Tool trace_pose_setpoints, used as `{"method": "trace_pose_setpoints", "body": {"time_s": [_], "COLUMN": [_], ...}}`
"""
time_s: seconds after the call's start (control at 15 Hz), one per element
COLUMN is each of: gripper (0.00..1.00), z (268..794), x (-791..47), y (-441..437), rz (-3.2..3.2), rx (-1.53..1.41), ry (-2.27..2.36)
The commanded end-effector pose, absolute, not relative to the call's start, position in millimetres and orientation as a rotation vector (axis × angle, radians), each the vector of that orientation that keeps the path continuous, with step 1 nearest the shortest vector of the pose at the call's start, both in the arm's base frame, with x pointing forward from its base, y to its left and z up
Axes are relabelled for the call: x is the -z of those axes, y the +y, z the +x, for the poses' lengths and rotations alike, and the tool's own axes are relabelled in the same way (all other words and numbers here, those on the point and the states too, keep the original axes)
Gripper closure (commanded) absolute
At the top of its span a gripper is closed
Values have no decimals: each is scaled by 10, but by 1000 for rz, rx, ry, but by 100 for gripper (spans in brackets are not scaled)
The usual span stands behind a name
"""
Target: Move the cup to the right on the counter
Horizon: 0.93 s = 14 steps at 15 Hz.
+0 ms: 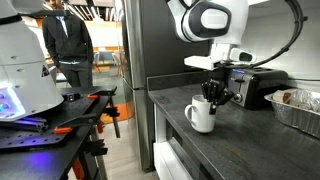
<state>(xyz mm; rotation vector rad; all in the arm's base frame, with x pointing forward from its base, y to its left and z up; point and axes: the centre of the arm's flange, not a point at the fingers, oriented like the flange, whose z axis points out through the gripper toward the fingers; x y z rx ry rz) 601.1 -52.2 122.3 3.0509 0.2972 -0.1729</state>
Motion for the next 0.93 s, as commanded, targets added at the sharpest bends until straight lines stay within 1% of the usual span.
{"method": "trace_pose_setpoints", "body": {"time_s": [0.0, 0.4, 0.87], "gripper": [97, 97, 97], "z": [5905, 5846, 5918], "x": [-1332, -1301, -1269], "y": [-759, -1190, -1300], "rz": [3032, 3057, 3134], "rx": [143, 114, -23], "ry": [120, -55, -173]}}
